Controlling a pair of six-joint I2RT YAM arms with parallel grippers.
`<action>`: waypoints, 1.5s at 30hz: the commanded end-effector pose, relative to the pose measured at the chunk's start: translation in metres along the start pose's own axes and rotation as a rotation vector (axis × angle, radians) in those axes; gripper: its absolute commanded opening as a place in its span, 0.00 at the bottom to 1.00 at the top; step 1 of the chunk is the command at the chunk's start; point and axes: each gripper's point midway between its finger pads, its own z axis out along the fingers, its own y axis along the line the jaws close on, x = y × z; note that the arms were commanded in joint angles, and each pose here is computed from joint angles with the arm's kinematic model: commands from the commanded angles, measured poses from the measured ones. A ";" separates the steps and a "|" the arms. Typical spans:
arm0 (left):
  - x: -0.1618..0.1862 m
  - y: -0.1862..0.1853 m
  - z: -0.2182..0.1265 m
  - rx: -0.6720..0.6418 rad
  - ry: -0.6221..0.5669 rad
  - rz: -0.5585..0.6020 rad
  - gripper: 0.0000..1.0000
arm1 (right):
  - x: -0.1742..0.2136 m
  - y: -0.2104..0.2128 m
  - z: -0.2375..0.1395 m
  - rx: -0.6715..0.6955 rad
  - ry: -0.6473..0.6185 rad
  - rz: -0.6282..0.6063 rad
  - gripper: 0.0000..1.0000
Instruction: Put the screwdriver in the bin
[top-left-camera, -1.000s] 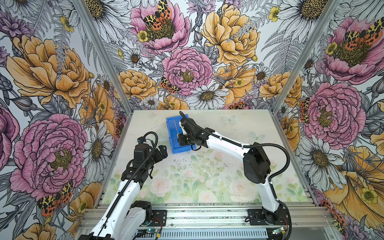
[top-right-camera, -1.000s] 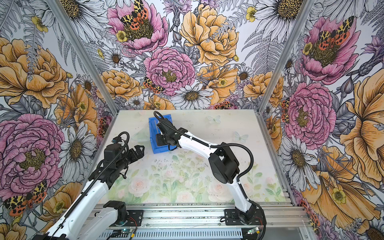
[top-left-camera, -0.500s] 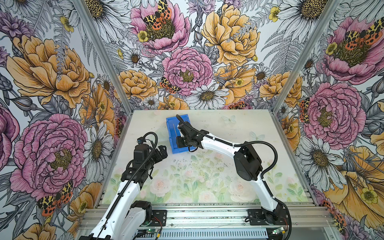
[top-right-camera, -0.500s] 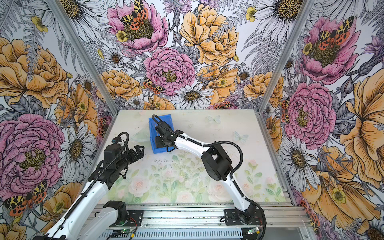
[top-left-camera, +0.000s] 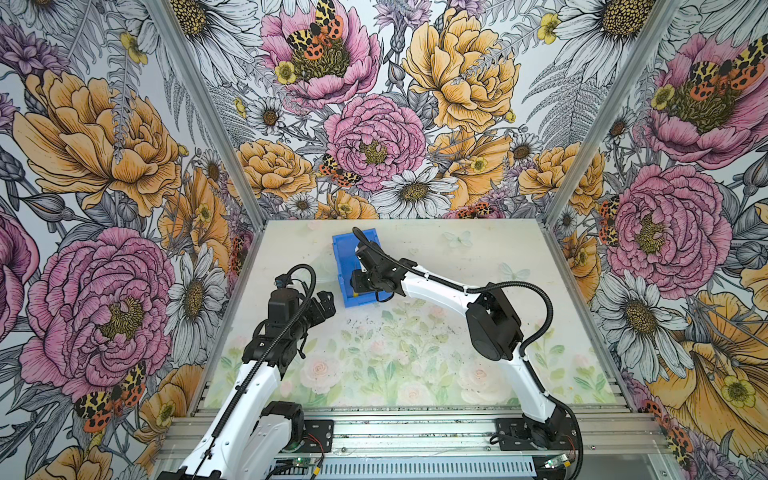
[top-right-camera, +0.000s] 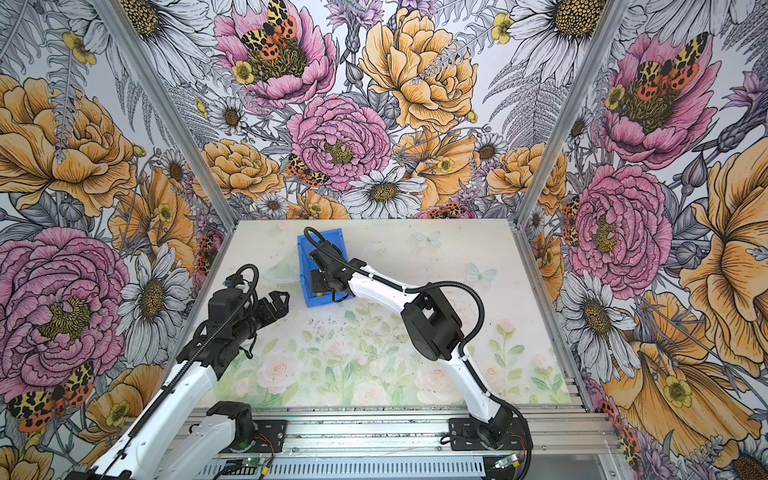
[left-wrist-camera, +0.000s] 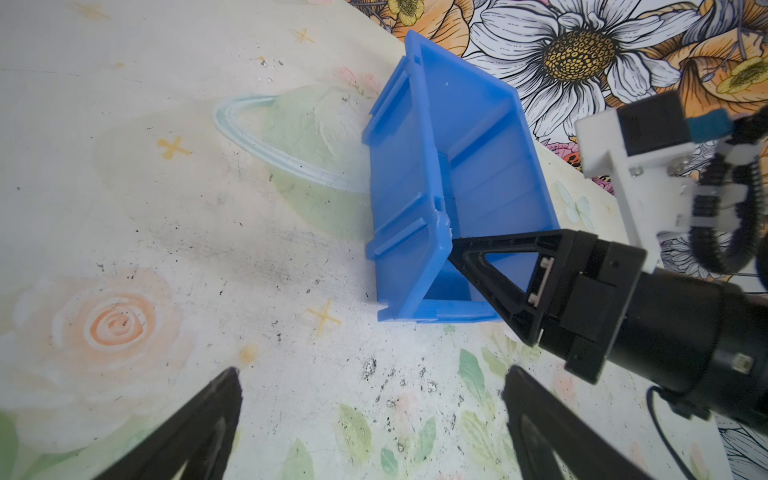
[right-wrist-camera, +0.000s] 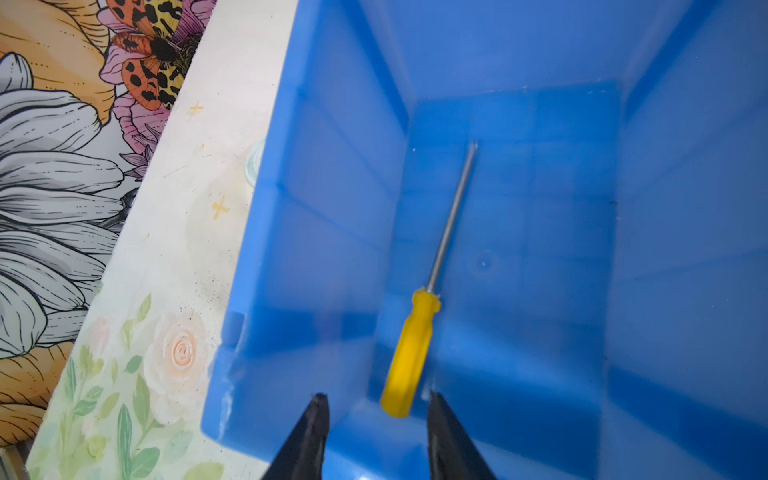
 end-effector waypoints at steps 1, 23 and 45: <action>-0.005 0.000 -0.002 -0.014 -0.016 0.012 0.99 | -0.024 0.005 -0.012 -0.004 -0.067 -0.003 0.47; -0.051 0.043 -0.016 -0.256 -0.290 0.036 0.99 | -0.042 -0.062 -0.212 0.324 -0.361 -0.146 0.99; -0.056 0.048 -0.011 -0.238 -0.419 0.349 0.99 | 0.058 -0.312 -0.336 0.922 -0.493 0.224 0.99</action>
